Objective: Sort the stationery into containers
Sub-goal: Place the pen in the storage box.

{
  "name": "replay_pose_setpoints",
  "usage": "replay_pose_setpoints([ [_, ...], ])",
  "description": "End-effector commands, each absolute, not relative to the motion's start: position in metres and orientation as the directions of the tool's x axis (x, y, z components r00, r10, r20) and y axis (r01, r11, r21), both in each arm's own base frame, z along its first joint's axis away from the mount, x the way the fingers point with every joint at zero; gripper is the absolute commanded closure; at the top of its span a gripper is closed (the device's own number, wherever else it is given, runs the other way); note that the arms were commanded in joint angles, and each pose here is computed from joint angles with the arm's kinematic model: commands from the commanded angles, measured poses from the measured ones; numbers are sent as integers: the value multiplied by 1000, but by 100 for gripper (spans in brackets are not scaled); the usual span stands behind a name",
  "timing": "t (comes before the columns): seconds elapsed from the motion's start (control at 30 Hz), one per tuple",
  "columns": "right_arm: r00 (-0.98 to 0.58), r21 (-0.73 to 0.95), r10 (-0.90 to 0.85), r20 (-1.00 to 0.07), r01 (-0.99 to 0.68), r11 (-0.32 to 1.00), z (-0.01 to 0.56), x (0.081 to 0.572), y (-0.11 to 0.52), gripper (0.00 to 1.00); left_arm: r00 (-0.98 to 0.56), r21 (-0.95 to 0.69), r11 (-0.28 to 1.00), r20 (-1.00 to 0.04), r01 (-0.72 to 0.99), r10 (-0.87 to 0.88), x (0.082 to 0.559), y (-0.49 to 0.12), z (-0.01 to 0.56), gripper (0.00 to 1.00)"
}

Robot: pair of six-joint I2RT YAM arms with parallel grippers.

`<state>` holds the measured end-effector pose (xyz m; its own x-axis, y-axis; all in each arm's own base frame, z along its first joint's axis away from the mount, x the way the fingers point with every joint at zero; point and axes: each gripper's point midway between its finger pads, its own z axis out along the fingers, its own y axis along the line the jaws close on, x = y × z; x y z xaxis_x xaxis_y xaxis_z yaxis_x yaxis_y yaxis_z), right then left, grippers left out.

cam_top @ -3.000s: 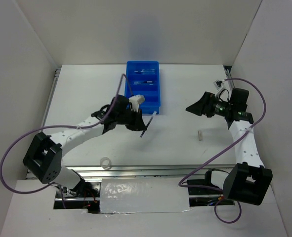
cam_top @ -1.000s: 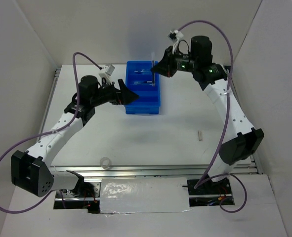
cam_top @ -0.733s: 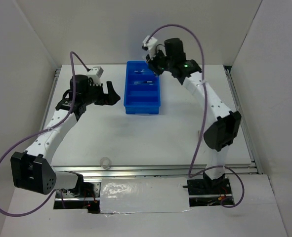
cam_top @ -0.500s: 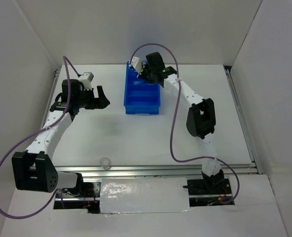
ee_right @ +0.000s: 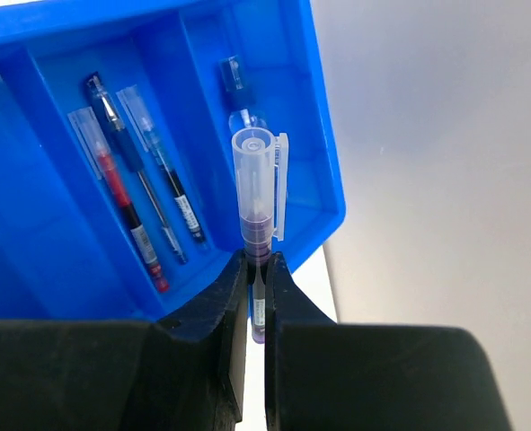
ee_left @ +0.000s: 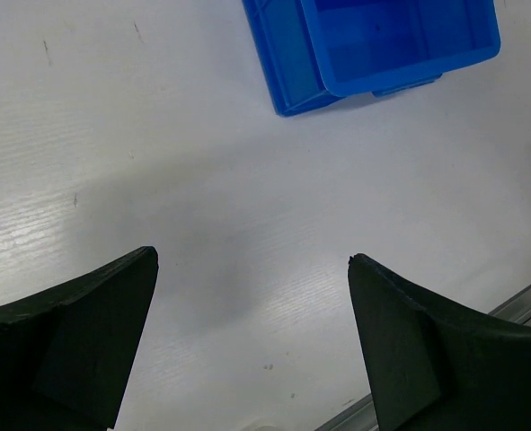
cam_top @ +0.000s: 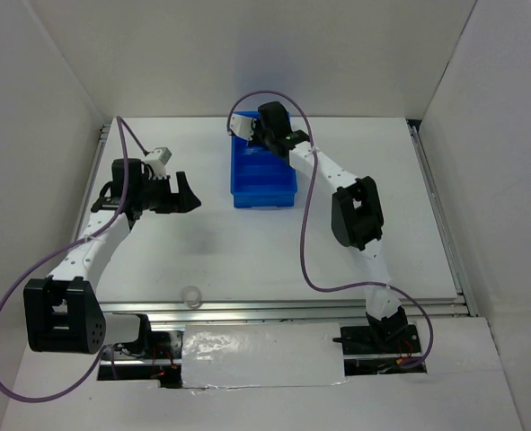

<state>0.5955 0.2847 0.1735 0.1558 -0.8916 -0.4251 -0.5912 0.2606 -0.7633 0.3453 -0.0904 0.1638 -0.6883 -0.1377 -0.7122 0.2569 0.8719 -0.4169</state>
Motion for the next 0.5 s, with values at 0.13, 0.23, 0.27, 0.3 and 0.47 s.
replay_pose_setpoints([
  [0.13,225,-807,-905,-362,-562,182,160,605,298,94,-663,-443,840,-736,314,-140,351,-99,176,1],
  [0.23,239,-802,-907,-347,-577,155,150,605,303,92,-669,-455,845,-724,281,-167,354,-89,173,1],
  [0.27,235,-796,-910,-342,-587,147,142,606,303,91,-674,-458,845,-719,276,-170,354,-88,170,1],
  [0.3,236,-794,-911,-339,-591,142,143,606,304,90,-678,-462,844,-715,274,-170,353,-88,169,1],
  [0.47,234,-786,-916,-327,-605,126,126,607,305,77,-692,-479,835,-700,269,-179,353,-88,165,1],
])
